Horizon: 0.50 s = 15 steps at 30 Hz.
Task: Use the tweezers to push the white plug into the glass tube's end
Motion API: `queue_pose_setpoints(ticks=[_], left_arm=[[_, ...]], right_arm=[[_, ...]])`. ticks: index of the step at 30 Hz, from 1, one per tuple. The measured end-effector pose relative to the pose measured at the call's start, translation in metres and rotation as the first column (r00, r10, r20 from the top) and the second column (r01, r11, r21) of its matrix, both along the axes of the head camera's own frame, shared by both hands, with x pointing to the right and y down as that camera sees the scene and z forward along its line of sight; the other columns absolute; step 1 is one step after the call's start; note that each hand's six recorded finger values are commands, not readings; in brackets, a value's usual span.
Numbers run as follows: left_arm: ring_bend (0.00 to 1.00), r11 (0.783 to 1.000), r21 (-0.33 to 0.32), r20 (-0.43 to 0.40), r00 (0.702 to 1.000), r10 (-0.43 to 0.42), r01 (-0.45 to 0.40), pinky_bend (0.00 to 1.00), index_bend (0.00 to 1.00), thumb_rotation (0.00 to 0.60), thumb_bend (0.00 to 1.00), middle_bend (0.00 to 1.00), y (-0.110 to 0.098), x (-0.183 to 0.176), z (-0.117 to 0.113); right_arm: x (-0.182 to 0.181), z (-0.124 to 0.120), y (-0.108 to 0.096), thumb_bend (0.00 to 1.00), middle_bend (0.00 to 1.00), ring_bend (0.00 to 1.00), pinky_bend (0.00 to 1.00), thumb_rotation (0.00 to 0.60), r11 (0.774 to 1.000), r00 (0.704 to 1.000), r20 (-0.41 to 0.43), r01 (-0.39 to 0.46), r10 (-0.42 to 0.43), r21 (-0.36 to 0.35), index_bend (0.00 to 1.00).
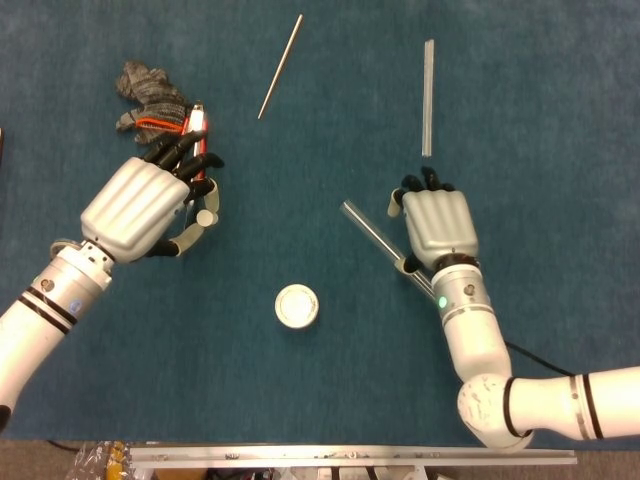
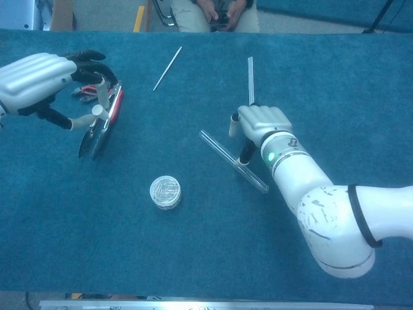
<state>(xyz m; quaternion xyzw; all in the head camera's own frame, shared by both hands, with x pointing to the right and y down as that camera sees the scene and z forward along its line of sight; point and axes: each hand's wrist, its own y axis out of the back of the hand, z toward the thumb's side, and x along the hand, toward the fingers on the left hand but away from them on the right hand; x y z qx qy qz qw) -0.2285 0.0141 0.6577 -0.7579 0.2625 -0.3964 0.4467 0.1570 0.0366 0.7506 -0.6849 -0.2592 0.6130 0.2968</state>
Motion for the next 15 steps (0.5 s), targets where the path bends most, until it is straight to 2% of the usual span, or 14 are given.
queue_pose_setpoints(ticks=[10, 15], left_arm=[[0.03, 1.0, -0.001, -0.006, 1.0, -0.007, 0.007, 0.08, 0.48, 0.6, 0.36, 0.22, -0.002, -0.007, 0.001], [0.03, 1.0, -0.004, -0.009, 1.0, -0.013, 0.013, 0.08, 0.48, 0.6, 0.36, 0.22, -0.003, -0.01, 0.002]], right_arm=[[-0.014, 0.013, 0.005, 0.09, 0.21, 0.04, 0.22, 0.6, 1.0, 1.0, -0.016, 0.011, -0.011, -0.013, 0.41], [-0.018, 0.016, 0.006, 0.17, 0.21, 0.04, 0.22, 0.6, 1.0, 1.0, -0.019, 0.02, -0.021, -0.017, 0.42]])
